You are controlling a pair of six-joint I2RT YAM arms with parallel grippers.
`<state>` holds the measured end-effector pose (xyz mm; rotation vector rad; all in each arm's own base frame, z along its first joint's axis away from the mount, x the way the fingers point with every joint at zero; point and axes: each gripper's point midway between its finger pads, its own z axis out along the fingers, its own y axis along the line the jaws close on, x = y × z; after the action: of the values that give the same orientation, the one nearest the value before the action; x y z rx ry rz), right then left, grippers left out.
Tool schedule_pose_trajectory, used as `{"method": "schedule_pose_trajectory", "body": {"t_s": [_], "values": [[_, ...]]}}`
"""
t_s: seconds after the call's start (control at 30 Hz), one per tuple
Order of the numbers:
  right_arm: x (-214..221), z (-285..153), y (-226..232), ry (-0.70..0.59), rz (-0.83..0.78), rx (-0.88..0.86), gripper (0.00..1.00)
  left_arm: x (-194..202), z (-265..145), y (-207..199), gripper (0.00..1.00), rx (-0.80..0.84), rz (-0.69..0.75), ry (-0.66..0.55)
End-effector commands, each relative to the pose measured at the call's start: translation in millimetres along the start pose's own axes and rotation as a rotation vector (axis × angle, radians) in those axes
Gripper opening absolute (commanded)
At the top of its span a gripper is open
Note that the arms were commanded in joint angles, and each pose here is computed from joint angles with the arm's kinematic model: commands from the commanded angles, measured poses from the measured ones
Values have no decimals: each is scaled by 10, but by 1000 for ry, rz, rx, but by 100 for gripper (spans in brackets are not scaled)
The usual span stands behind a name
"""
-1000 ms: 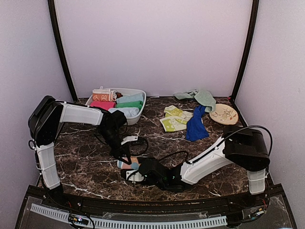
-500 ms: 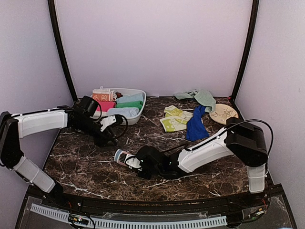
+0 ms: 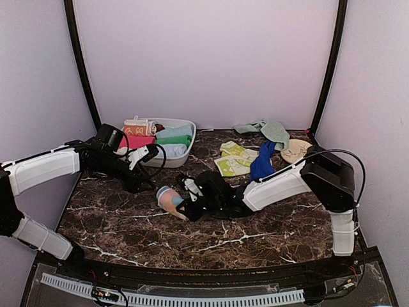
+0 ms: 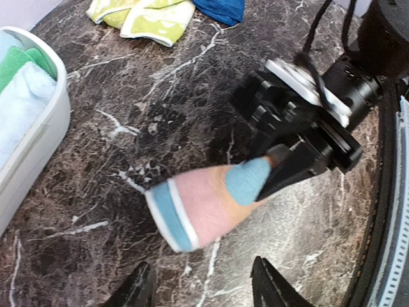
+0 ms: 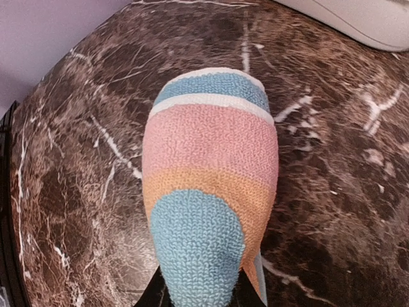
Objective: Roll the towels
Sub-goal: Pick up the towel from the center of the board, then pass from the right arm to the left
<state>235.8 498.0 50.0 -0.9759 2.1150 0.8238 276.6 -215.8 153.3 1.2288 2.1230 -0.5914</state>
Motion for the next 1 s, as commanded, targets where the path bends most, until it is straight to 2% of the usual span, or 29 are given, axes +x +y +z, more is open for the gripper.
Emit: {"method": "schedule_pose_trajectory", "body": {"t_s": [0.0, 0.23, 0.53, 0.67, 0.9, 0.97], "values": [[-256, -190, -268, -81, 292, 47, 0, -172, -58, -245, 53, 162, -124, -53], [-988, -383, -267, -272, 425, 51, 0, -377, 13, -353, 54, 310, -243, -92], [-1476, -693, -164, -439, 450, 84, 0, -712, -4, -237, 53, 405, -386, -139], [-1578, -761, -43, -468, 433, 68, 0, -838, -107, -107, 61, 417, -464, -183], [-1732, -812, 143, -521, 407, 19, 0, -963, -203, -52, 80, 407, -480, -234], [-1754, -799, 224, -533, 400, -5, 0, -968, -190, -37, 82, 406, -473, -237]]}}
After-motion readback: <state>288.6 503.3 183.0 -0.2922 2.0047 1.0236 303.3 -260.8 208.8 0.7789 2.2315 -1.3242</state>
